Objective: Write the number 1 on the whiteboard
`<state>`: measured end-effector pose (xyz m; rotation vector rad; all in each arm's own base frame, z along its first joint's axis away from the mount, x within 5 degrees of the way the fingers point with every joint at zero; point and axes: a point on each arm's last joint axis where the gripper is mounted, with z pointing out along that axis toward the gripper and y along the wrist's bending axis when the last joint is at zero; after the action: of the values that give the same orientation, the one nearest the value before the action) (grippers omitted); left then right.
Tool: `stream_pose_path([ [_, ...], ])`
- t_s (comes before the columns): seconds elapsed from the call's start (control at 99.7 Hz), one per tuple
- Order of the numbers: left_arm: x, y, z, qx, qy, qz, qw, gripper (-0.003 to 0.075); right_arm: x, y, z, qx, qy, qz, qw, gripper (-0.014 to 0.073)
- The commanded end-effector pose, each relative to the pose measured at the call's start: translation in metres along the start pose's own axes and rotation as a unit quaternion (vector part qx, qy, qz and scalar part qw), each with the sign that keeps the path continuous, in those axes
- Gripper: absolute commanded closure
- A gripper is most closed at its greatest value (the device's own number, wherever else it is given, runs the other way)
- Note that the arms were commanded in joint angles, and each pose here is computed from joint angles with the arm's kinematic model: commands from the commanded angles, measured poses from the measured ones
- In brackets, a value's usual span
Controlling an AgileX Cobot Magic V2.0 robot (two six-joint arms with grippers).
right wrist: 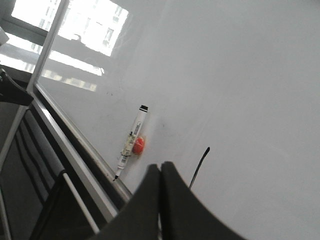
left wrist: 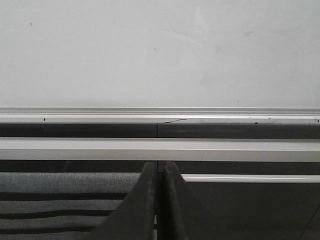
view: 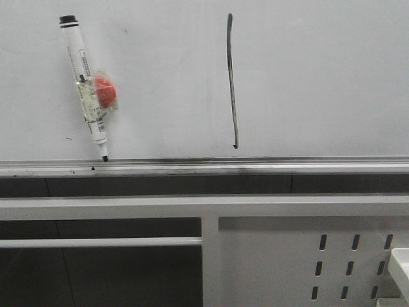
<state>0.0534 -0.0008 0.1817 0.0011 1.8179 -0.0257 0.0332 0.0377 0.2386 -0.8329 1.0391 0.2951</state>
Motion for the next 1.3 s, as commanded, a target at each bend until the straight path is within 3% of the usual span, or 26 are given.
stream_pose_path([
  [0.0,0.005,-0.001,0.002,0.005,-0.021,-0.002,1.0,0.074,-0.016,-0.009,-0.002,0.037,-0.059,-0.042,0.997,0.0664],
  [0.13,0.005,-0.001,0.002,0.005,-0.021,-0.002,1.0,0.074,-0.012,-0.007,-0.003,0.046,-0.073,-0.029,0.996,0.0664],
  [0.231,0.005,-0.001,0.002,0.005,-0.021,-0.002,1.0,0.074,0.002,-0.005,-0.005,0.073,-0.09,0.074,0.991,0.0664],
  [0.291,0.005,-0.001,0.002,0.005,-0.021,-0.002,1.0,0.074,0.009,-0.002,-0.003,0.059,-0.036,0.13,0.989,0.0664],
  [0.441,0.005,-0.001,0.002,0.005,-0.021,-0.002,1.0,0.074,0.023,0.001,-0.003,0.078,0.046,0.138,0.986,0.0664],
  [0.582,0.005,-0.001,0.002,0.005,-0.021,-0.002,1.0,0.074,0.03,-0.007,-0.006,0.168,0.079,0.193,0.963,0.0664],
  [0.722,0.005,-0.001,0.002,0.005,-0.021,-0.002,1.0,0.074,0.038,-0.014,-0.012,0.267,0.124,0.191,0.936,0.0664],
  [0.853,0.005,-0.001,0.002,0.005,-0.021,-0.002,1.0,0.074,0.051,-0.016,-0.02,0.345,0.198,0.212,0.893,0.0664],
  [0.933,0.005,-0.001,0.002,0.005,-0.021,-0.002,1.0,0.074,0.056,-0.015,-0.024,0.368,0.23,0.212,0.876,0.0664],
  [1.154,0.005,-0.001,0.002,0.005,-0.021,-0.002,1.0,0.074,0.065,-0.008,-0.028,0.352,0.295,0.226,0.859,0.0664],
  [1.294,0.005,-0.001,0.002,0.005,-0.021,-0.002,1.0,0.074,0.065,-0.008,-0.027,0.353,0.293,0.227,0.859,0.0664],
])
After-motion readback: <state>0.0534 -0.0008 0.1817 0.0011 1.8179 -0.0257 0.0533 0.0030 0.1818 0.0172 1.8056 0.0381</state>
